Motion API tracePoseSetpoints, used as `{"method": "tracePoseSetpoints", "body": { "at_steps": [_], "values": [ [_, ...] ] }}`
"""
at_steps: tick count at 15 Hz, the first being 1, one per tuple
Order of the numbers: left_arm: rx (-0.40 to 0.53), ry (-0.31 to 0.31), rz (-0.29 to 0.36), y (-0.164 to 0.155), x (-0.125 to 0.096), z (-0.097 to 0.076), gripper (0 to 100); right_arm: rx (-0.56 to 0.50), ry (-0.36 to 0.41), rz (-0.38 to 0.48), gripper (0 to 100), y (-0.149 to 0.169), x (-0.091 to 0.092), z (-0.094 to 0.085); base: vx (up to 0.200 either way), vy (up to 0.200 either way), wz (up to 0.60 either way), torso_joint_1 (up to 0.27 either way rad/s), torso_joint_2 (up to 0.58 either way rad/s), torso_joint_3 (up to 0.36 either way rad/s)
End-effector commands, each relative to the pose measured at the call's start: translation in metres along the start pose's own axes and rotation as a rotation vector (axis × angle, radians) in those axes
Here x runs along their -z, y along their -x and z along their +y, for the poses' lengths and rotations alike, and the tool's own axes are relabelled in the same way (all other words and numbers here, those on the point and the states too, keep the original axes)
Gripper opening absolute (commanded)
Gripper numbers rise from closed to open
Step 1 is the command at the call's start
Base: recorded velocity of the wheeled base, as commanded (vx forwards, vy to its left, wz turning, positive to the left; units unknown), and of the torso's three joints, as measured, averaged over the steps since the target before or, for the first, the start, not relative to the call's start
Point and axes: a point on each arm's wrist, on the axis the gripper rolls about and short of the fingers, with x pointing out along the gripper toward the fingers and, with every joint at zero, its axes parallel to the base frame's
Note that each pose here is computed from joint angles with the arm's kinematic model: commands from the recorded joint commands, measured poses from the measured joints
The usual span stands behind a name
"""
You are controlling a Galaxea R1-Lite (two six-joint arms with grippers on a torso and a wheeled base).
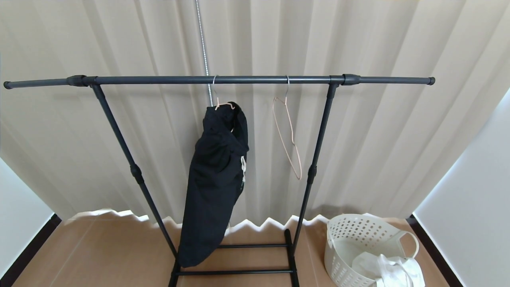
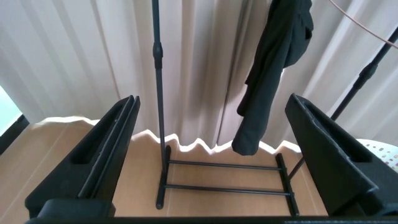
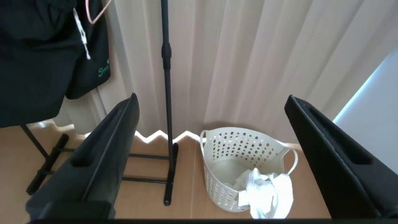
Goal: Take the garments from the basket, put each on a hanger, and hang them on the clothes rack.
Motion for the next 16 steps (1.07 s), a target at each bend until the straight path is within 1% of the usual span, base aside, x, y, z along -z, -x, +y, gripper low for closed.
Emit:
{"method": "tracePoseSetpoints", "body": {
  "at_steps": [1, 9, 16],
  "values": [
    [-0.001, 0.001, 0.002, -0.0001, 0.0, 0.0, 100, -0.001, 0.001, 0.002, 100, -0.0002, -0.0001, 0.0, 0.0, 0.0, 0.0, -0.149, 0.36, 0.207],
    [0.001, 0.002, 0.002, -0.0001, 0.0, 0.0, 100, 0.0, -0.001, 0.002, 100, -0.0002, -0.0001, 0.0, 0.0, 0.0, 0.0, -0.152, 0.39, 0.228],
    [0.002, 0.002, 0.002, -0.0001, 0.0, 0.0001, 100, 0.0, -0.003, 0.002, 100, -0.0002, -0.0001, 0.0, 0.0, 0.0, 0.0, -0.203, 0.54, 0.336]
  ]
}}
